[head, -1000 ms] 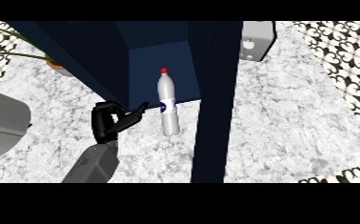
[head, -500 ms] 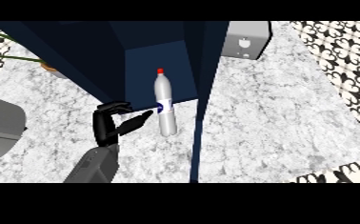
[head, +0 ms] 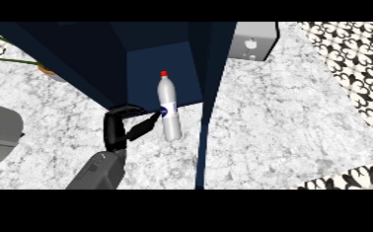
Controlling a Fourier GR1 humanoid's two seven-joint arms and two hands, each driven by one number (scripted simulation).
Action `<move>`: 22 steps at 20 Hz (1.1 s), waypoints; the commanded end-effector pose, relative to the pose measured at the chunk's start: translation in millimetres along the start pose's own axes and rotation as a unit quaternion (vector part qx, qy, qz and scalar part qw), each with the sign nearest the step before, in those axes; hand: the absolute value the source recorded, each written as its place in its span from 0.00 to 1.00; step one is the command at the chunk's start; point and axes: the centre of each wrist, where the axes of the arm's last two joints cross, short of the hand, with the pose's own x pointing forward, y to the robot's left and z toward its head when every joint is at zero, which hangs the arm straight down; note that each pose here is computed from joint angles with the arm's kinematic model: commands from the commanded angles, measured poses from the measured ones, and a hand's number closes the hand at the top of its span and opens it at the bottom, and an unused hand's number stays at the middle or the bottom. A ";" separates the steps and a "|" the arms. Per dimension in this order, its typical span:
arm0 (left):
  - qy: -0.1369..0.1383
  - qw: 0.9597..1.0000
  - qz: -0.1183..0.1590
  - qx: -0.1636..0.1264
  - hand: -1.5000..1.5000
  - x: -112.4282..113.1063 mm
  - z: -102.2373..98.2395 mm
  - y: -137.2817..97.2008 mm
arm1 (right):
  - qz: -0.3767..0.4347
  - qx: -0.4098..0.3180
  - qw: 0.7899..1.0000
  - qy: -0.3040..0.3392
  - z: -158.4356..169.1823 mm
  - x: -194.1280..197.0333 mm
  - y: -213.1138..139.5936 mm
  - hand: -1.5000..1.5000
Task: Pick up the bottled water, place it into the cabinet and close the cabinet
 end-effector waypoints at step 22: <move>-0.052 0.960 0.212 -0.177 1.00 78.4 -35.6 -91.9 | 0.043 0.026 0.998 0.030 16.4 17.6 4.9 1.00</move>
